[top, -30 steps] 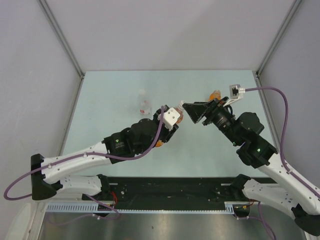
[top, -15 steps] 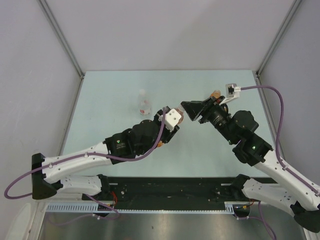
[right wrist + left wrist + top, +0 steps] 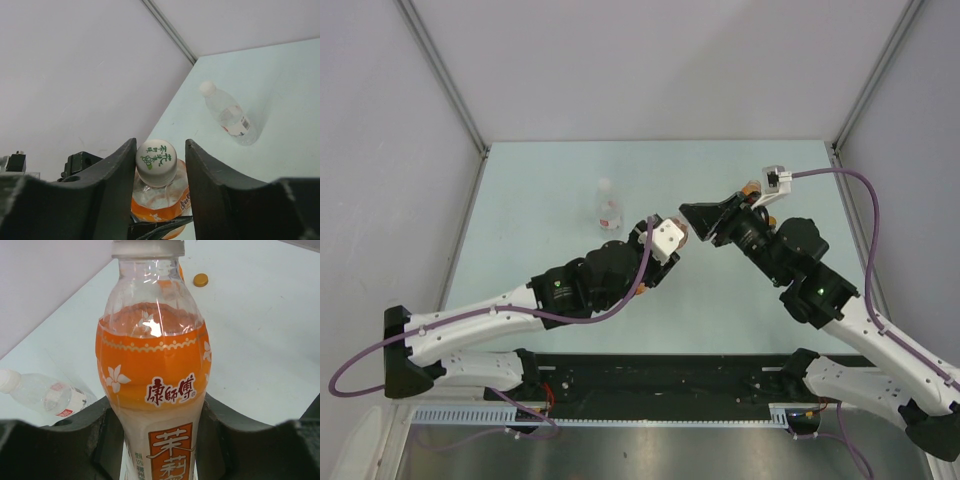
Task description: Unscrew the bottle caps
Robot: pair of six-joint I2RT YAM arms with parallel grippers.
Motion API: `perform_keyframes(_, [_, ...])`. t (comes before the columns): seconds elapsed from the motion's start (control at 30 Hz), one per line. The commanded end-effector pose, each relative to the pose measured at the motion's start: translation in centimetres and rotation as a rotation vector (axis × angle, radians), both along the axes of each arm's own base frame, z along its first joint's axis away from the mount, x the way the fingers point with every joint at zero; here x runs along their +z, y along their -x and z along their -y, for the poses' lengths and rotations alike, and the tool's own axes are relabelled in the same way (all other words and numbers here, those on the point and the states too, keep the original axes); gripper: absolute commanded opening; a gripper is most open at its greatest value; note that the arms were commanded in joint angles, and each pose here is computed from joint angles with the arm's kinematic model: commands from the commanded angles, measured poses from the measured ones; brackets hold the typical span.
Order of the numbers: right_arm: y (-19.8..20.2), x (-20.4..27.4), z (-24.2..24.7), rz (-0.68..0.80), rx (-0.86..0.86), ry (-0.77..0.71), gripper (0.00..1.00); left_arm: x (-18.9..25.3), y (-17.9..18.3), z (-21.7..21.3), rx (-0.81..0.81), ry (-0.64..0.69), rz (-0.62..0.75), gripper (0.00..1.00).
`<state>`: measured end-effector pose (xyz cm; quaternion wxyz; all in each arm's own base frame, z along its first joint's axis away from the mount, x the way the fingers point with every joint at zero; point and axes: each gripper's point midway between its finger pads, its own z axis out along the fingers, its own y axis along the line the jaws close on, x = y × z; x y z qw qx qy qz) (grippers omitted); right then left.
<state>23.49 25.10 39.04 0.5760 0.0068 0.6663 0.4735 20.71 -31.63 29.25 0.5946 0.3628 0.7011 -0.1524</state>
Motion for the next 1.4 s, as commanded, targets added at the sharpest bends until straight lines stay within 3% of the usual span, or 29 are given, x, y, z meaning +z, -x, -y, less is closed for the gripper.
perform_keyframes(0.0, [0.6,3.1,0.3,0.066,0.007,-0.055,0.43,1.1,-0.2,0.2,0.003,0.029,0.033,0.0])
perform_keyframes(0.1, [0.7,2.9,0.2,0.063,0.013,-0.047,0.29,1.2,-0.1,0.3,0.0,0.031,0.033,0.0])
perform_keyframes(0.23, [1.1,3.1,0.1,0.099,0.035,-0.019,0.0,1.7,0.4,0.4,-0.031,0.055,0.028,0.0])
perform_keyframes(0.5, [4.5,4.9,0.0,0.262,0.179,0.025,0.0,5.7,5.8,1.6,-0.355,0.204,0.024,0.0])
perform_keyframes(0.63, [7.5,5.8,-0.8,0.376,0.338,0.043,0.0,8.2,10.9,2.1,-0.645,0.273,-0.002,0.0])
perform_keyframes(0.73, [9.8,6.0,-1.3,0.448,0.462,0.055,0.0,9.7,12.8,1.5,-0.774,0.335,-0.061,0.0])
perform_keyframes(0.77, [11.0,6.2,-1.4,0.48,0.523,0.057,0.0,10.0,14.7,1.3,-0.899,0.347,-0.084,0.0])
perform_keyframes(0.93, [14.2,6.4,-1.5,0.577,0.682,0.062,0.0,12.4,16.3,-0.6,-1.093,0.455,-0.192,0.0])
perform_keyframes(1.27, [20.4,4.9,-0.5,0.716,1.026,0.096,0.0,12.5,18.6,-1.9,-1.378,0.445,-0.368,0.0])
perform_keyframes(1.37, [21.7,4.4,0.1,0.745,1.102,0.108,0.0,13.3,19.1,-2.2,-1.437,0.462,-0.338,0.0])
